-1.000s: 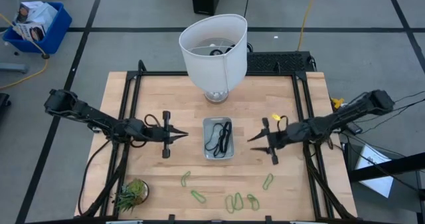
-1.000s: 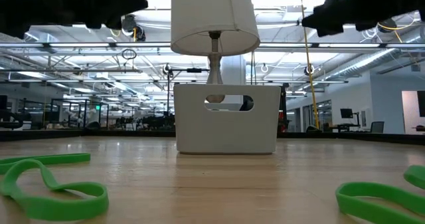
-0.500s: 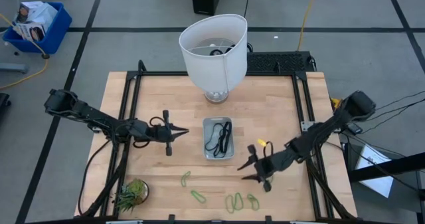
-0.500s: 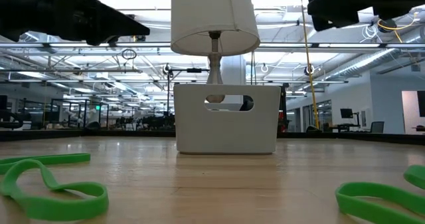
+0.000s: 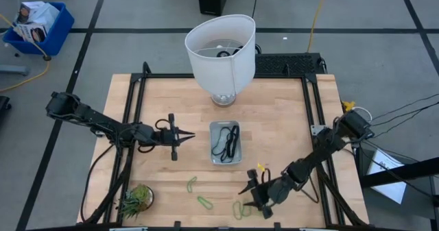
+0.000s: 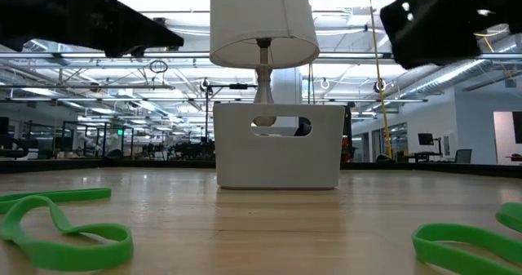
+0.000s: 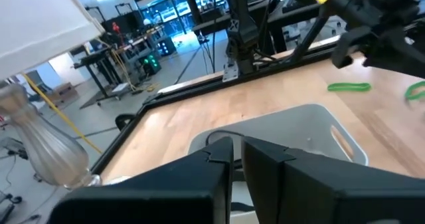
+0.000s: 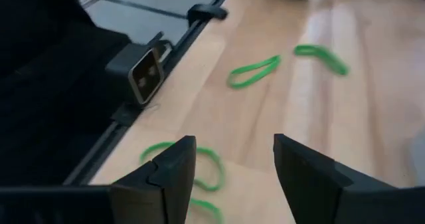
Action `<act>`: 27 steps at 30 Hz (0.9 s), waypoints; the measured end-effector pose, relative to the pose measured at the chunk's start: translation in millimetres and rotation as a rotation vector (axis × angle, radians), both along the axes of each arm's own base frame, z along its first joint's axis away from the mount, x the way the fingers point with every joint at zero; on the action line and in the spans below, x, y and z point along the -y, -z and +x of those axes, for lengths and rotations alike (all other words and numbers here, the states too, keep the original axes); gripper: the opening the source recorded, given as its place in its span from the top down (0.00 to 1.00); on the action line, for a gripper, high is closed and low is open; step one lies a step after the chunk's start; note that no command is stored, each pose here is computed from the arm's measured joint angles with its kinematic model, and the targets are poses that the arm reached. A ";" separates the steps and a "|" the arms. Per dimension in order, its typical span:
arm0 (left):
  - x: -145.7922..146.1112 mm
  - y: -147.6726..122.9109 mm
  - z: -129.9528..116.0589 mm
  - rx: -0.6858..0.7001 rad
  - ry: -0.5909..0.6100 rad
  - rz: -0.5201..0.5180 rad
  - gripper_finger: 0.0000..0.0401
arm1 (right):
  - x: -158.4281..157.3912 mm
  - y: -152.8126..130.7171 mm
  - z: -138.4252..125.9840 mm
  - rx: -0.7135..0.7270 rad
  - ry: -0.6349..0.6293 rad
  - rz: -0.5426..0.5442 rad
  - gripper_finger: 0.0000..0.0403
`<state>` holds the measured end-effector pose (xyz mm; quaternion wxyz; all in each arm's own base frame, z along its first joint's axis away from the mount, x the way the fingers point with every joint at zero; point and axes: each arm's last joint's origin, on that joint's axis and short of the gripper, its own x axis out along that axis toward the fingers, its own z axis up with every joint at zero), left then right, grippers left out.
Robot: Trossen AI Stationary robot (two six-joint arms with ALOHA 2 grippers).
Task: Pick and place rubber bands into bin
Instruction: Put the green rubber band into the gray bin
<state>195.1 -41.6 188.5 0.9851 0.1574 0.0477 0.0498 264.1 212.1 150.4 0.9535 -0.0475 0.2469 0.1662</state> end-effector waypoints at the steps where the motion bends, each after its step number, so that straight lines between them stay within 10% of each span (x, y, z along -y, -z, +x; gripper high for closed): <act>1: 0.0 0.7 -0.1 -0.007 0.000 0.001 0.90 | -2.5 2.4 0.7 -0.017 0.003 0.005 0.52; 27: 0.1 5.4 -0.6 -0.047 -0.002 -0.058 0.90 | -21.6 59.9 8.2 -0.200 0.014 -0.098 0.58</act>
